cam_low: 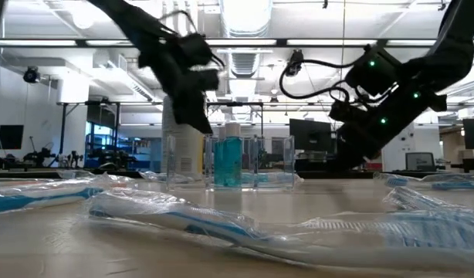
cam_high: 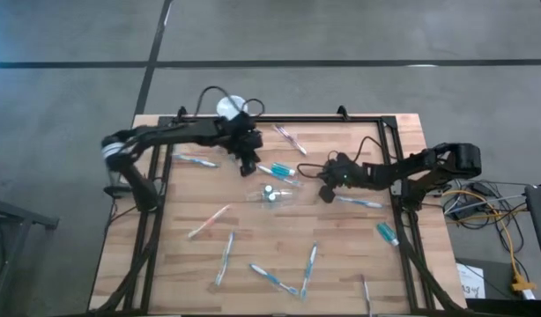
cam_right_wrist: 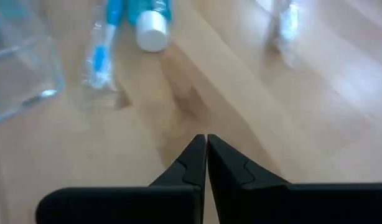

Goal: Pick & Place toothbrushing station
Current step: Put the blue mouthwash into the transparent organizer

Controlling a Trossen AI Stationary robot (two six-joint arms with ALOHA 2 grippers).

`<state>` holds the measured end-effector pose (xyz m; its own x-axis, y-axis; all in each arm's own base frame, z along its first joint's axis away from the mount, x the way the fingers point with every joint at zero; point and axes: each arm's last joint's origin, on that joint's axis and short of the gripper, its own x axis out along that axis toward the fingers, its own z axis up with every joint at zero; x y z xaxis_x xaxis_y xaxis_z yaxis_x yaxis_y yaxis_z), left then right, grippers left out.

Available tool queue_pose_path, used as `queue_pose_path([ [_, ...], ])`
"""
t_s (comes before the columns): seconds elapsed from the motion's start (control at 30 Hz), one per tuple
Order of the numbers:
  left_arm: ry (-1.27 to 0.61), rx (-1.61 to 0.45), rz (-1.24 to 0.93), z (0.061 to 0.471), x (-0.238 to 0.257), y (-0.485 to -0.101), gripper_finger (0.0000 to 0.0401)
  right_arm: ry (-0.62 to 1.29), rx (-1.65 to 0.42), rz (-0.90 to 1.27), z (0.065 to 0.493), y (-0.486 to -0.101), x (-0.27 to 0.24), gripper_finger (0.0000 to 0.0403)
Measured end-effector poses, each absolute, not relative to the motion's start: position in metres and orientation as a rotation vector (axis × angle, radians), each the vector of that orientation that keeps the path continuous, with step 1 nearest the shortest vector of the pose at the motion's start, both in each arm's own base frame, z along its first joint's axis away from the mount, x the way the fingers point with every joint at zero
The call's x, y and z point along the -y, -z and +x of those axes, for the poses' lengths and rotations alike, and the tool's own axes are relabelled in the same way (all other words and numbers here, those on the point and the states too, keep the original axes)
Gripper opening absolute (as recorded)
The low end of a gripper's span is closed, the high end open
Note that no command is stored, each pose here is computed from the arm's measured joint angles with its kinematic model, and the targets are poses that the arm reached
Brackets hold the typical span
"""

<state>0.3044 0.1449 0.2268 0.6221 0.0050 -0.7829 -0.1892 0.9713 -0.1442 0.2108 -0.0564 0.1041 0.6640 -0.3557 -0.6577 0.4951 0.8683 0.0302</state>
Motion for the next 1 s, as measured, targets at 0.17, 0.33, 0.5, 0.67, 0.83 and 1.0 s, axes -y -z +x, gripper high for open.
queue_pose_path([
  [0.17,-0.068,-1.019,-0.211,0.338,-0.165,-0.219,0.0001,0.46,-0.675,0.209,0.207,-0.104,0.059,0.0013],
  [0.33,-0.016,-1.148,-0.203,0.365,-0.181,-0.213,0.0001,0.453,-0.67,0.198,0.207,-0.103,0.059,0.0013],
  [0.5,0.02,-1.223,-0.195,0.381,-0.188,-0.207,0.0001,0.455,-0.679,0.198,0.204,-0.102,0.058,0.0013],
  [0.67,0.04,-1.234,-0.166,0.384,-0.185,-0.203,0.0001,0.457,-0.681,0.2,0.203,-0.101,0.058,0.0013],
  [0.83,0.081,-1.244,-0.115,0.384,-0.181,-0.2,0.0001,0.457,-0.678,0.202,0.203,-0.101,0.058,0.0013],
  [1.0,0.115,-1.26,-0.03,0.387,-0.173,-0.199,0.0001,0.458,-0.655,0.205,0.205,-0.102,0.058,0.0013],
])
